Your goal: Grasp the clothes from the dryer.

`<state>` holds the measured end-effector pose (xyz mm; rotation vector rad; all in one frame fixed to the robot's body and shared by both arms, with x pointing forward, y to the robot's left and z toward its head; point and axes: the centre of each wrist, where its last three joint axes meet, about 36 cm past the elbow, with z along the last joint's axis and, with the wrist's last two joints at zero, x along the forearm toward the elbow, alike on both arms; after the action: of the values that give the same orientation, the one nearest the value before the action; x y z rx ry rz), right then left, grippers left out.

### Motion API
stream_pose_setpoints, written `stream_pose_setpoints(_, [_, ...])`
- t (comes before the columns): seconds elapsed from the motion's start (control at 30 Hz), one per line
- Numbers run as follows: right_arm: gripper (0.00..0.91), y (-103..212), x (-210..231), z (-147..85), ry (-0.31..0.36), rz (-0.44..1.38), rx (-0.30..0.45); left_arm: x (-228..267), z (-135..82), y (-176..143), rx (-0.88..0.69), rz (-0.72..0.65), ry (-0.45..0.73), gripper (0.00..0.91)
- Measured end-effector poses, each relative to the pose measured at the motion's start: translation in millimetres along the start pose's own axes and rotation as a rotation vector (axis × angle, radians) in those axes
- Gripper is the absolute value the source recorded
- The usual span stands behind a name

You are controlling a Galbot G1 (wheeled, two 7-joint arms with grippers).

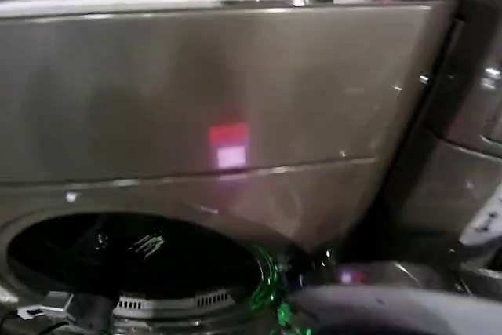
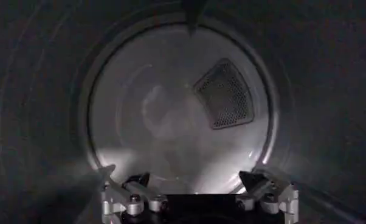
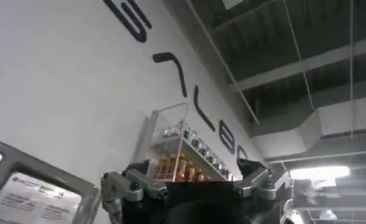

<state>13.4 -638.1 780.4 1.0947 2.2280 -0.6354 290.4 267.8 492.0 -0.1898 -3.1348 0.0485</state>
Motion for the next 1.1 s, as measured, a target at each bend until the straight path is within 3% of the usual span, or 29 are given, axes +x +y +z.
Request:
stream_pose_setpoints(0.3, [0.907,-10,-3,-16,0.004,0.016,0.034,-45,12,8,0.002,0.039,-0.052,0.907])
stream_pose_setpoints(0.67, [0.907,-13,-2,-34,0.016,0.031,0.073,-148,32,18,0.043,0.022,-0.083,0.907])
stream_pose_setpoints(1.1, [0.907,-18,-2,-40,0.017,0.038,0.084,-268,37,14,0.066,-0.004,-0.075,0.907])
